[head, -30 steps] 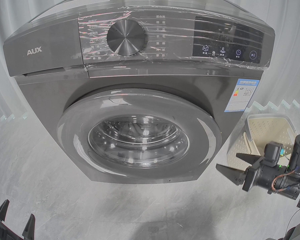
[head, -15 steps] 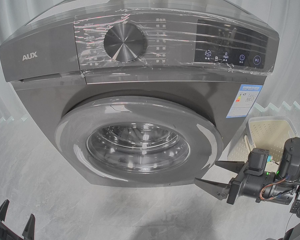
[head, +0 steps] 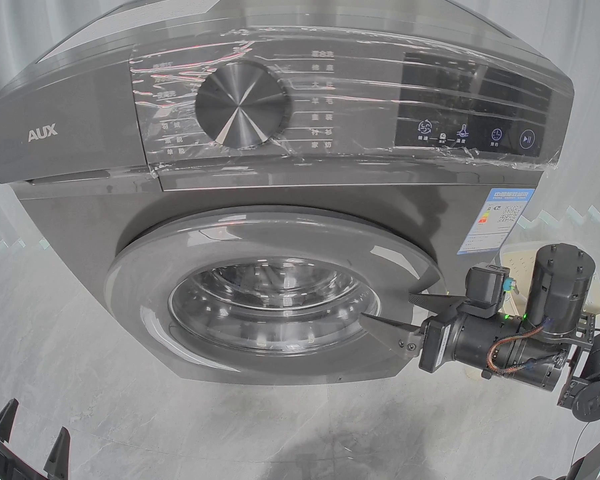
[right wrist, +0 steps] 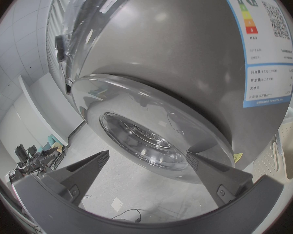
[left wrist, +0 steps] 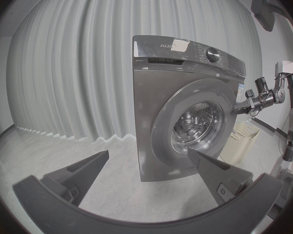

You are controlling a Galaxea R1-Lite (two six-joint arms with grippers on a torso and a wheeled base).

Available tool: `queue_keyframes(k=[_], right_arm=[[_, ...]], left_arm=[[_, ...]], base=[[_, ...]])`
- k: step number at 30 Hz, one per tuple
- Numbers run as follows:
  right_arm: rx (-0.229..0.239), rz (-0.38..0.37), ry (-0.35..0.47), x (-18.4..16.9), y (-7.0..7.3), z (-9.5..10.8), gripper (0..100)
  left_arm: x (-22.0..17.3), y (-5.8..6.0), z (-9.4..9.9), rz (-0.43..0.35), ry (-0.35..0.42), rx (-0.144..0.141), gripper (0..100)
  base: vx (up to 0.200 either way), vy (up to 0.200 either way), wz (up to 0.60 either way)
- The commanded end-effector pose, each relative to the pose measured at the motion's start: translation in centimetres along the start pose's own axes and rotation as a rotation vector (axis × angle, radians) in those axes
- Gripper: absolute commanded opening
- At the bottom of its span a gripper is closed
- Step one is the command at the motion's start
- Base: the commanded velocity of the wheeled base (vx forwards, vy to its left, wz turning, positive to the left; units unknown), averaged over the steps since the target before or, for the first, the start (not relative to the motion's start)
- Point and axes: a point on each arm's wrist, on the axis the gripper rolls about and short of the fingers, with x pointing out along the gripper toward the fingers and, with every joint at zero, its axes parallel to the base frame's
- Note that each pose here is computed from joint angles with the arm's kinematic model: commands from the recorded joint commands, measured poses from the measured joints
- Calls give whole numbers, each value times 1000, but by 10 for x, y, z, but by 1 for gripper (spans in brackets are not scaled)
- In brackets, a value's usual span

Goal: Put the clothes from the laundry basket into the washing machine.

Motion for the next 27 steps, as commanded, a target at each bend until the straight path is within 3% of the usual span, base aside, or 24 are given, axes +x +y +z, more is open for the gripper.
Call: queue_keyframes(k=[1, 6, 10, 16, 19, 21, 23, 27], right_arm=[[3, -57, -75, 6, -9, 12, 100], [0, -41, -41, -3, -6, 3, 100], [-20, 7, 8, -32, 1, -11, 100], [-44, 16, 15, -82, -10, -25, 100], [-50, -42, -19, -100, -23, -26, 100], [-79, -79, -25, -108, -31, -28, 100], [-108, -139, -18, -116, -41, -34, 100], [-119, -229, -7, -128, -52, -43, 100]], left_arm=[[0, 0, -5, 0, 0, 0, 100], [0, 0, -5, 0, 0, -1, 100], [0, 0, -5, -2, 0, -1, 100], [0, 0, -5, -2, 1, -1, 100], [0, 0, -4, -2, 0, -1, 100], [0, 0, -5, -2, 3, -1, 100], [0, 0, -5, -2, 0, -1, 100], [0, 0, -4, -2, 0, -1, 100]], base=[[0, 0, 0], [0, 0, 0], [0, 0, 0], [0, 0, 0], [0, 0, 0], [0, 0, 0], [0, 0, 0], [0, 0, 0]])
